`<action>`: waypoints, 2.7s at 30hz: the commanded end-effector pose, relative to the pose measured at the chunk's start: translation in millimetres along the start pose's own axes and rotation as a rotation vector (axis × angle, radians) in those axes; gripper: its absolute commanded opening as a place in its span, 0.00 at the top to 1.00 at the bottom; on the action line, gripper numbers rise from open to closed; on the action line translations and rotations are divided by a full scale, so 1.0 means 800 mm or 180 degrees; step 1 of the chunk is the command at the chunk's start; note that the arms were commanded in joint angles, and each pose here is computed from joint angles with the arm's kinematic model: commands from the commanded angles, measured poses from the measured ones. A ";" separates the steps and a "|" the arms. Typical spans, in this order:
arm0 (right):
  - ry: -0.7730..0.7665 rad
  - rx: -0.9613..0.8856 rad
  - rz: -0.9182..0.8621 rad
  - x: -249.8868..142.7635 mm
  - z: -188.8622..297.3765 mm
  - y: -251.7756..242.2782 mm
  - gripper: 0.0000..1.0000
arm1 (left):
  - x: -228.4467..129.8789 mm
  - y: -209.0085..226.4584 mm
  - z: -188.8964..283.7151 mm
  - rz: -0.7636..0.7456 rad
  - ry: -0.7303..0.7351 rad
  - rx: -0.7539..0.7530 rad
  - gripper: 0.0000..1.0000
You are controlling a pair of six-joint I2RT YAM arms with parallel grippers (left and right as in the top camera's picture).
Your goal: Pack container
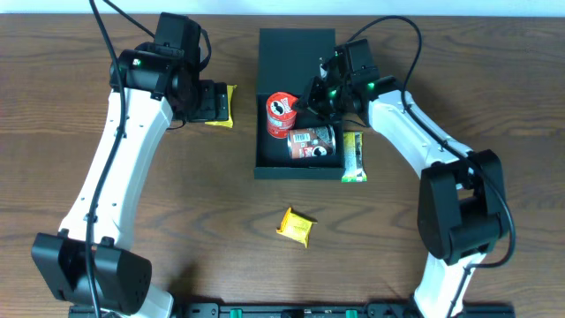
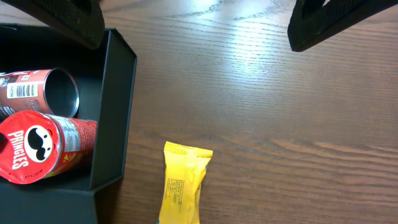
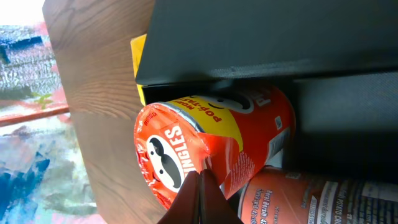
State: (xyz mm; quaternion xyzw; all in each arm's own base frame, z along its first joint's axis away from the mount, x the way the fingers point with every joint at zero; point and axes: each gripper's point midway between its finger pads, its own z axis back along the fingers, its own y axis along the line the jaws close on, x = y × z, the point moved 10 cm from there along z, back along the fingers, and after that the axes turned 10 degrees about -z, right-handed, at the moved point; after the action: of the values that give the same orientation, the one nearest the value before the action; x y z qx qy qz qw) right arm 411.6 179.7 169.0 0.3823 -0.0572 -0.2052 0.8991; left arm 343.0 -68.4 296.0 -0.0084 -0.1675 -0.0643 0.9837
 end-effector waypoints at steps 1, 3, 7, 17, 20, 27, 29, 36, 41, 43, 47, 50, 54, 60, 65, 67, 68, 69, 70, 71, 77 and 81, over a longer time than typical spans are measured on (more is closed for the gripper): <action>-0.0225 -0.0151 0.0063 0.009 0.013 -0.005 0.98 | 0.000 0.002 -0.002 -0.0016 0.0021 -0.0003 0.05; -0.0235 -0.0193 0.0071 0.011 0.015 -0.009 0.98 | 0.000 0.002 -0.002 -0.0016 0.0021 -0.0003 0.05; -0.0270 -0.0216 0.0035 0.019 0.022 -0.016 0.98 | 0.000 0.002 -0.002 -0.0016 0.0021 -0.0003 0.05; -0.0390 -0.0370 0.0013 0.034 0.036 -0.034 0.98 | 0.000 0.002 -0.002 -0.0016 0.0020 -0.0003 0.05; -0.0413 -0.0550 0.0004 0.032 0.037 -0.042 0.98 | 0.000 0.002 -0.002 -0.0016 0.0021 -0.0003 0.05; -0.0297 -0.0429 0.0007 0.030 0.036 -0.039 0.99 | 0.000 0.002 -0.002 -0.0016 0.0023 -0.0004 0.05; -0.0127 -0.0191 -0.0045 0.027 0.035 -0.031 0.98 | 0.000 0.002 -0.002 -0.0016 0.0020 -0.0005 0.04; 0.0316 0.0377 -0.0171 0.019 0.038 -0.012 0.98 | 0.000 0.002 -0.002 -0.0016 0.0021 -0.0003 0.05; 0.0515 0.0453 -0.0246 0.010 0.035 -0.008 0.99 | 0.001 0.002 -0.002 -0.0016 0.0001 -0.0004 0.05; 0.0548 0.0434 -0.0213 0.003 0.030 -0.004 0.98 | 0.002 0.002 -0.002 -0.0015 -0.0014 -0.0005 0.05; 0.0449 0.0244 -0.0171 -0.006 0.020 -0.002 0.98 | 0.002 0.002 -0.002 -0.0015 -0.0022 -0.0006 0.05; 0.0427 0.0093 -0.0181 -0.012 0.015 -0.005 0.98 | 0.002 0.002 -0.002 -0.0015 -0.0010 -0.0005 0.04; 0.0366 -0.0017 -0.0105 -0.013 0.014 -0.008 0.98 | 0.002 0.002 -0.002 -0.0015 -0.0011 -0.0005 0.05; 0.0249 -0.0212 -0.0088 -0.012 0.014 -0.016 0.98 | 0.002 0.002 -0.002 -0.0015 -0.0013 -0.0005 0.05; 0.0187 -0.0318 -0.0038 -0.011 0.014 -0.020 0.98 | 0.002 0.002 -0.002 -0.0015 -0.0013 -0.0005 0.05; 0.0154 -0.0353 -0.0020 -0.010 0.014 -0.021 0.99 | 0.002 0.002 -0.002 -0.0015 -0.0010 -0.0005 0.05; 0.0134 -0.0383 -0.0009 -0.010 0.014 -0.022 0.98 | 0.002 0.002 -0.002 -0.0015 -0.0010 -0.0005 0.05; 0.0123 -0.0394 0.0016 -0.010 0.014 -0.022 0.98 | 0.002 0.002 -0.002 -0.0015 -0.0010 -0.0005 0.05; 0.0106 -0.0417 0.0016 -0.009 0.015 -0.023 0.98 | 0.002 0.002 -0.002 -0.0015 -0.0010 -0.0005 0.05; 0.0084 -0.0447 0.0016 -0.009 0.015 -0.024 0.99 | 0.002 0.002 -0.002 -0.0015 -0.0011 -0.0005 0.05; -0.0037 -0.0622 0.0039 -0.004 0.017 -0.032 0.98 | 0.002 0.002 -0.002 -0.0015 -0.0010 -0.0005 0.05; -0.0069 -0.0731 0.0043 -0.003 0.020 -0.038 0.98 | 0.002 0.002 -0.002 -0.0015 -0.0011 -0.0006 0.05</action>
State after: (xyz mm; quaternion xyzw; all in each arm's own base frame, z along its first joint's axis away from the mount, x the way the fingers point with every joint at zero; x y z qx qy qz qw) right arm 393.7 161.2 172.7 0.3310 -0.0258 -0.2001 0.9218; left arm 344.6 -68.7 296.6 -0.0092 -0.1731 -0.0641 0.9828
